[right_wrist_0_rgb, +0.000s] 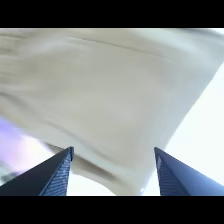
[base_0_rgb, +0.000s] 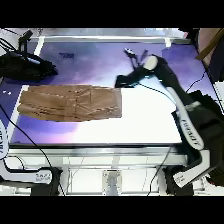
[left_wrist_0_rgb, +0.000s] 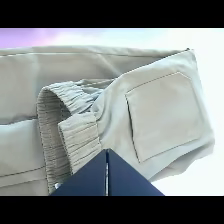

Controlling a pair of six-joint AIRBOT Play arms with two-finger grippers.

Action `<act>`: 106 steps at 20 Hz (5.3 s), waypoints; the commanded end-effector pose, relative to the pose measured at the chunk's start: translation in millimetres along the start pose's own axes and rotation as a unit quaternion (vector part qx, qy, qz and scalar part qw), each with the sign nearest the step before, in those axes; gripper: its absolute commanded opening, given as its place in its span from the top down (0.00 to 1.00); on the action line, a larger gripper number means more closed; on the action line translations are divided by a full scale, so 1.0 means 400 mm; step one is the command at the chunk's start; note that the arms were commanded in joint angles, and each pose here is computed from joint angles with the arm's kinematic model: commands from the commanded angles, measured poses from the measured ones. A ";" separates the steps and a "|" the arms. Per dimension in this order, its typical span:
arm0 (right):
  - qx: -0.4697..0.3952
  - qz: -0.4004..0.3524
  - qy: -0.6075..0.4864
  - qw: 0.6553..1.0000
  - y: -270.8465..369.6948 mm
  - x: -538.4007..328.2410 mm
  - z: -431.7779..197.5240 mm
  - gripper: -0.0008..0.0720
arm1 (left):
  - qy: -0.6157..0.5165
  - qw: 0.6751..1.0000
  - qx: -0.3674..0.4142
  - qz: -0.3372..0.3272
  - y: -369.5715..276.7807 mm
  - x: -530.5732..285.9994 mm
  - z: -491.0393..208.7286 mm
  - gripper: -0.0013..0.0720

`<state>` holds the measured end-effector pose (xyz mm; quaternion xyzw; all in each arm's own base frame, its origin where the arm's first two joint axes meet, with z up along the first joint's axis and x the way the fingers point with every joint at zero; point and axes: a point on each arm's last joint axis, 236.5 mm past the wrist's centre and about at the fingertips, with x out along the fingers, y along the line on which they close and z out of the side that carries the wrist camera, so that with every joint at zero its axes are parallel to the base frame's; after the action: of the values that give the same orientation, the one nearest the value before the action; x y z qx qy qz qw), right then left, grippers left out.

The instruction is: Fold the clothes and pants, and hang the long-sleeved shirts on hangers.

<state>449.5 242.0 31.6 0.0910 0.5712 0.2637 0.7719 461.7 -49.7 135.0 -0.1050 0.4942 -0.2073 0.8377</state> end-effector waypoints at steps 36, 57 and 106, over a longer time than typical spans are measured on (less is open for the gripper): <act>0.158 0.191 0.022 0.968 0.043 -0.222 -0.071 0.94 | 0.092 0.995 0.045 -0.016 -0.081 0.126 -0.127 0.96; 0.179 0.177 -0.076 0.965 0.217 -0.240 0.078 0.94 | 0.144 0.982 0.099 -0.074 -0.368 0.655 -0.322 0.96; 0.335 0.247 0.116 0.902 0.078 0.421 -0.080 0.05 | 0.052 0.976 -0.037 0.210 0.223 -0.064 -0.164 0.96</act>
<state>446.7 325.2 -98.1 0.4402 0.6782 0.2474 0.5338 415.7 43.1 89.0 -0.0186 0.5554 -0.0138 0.8312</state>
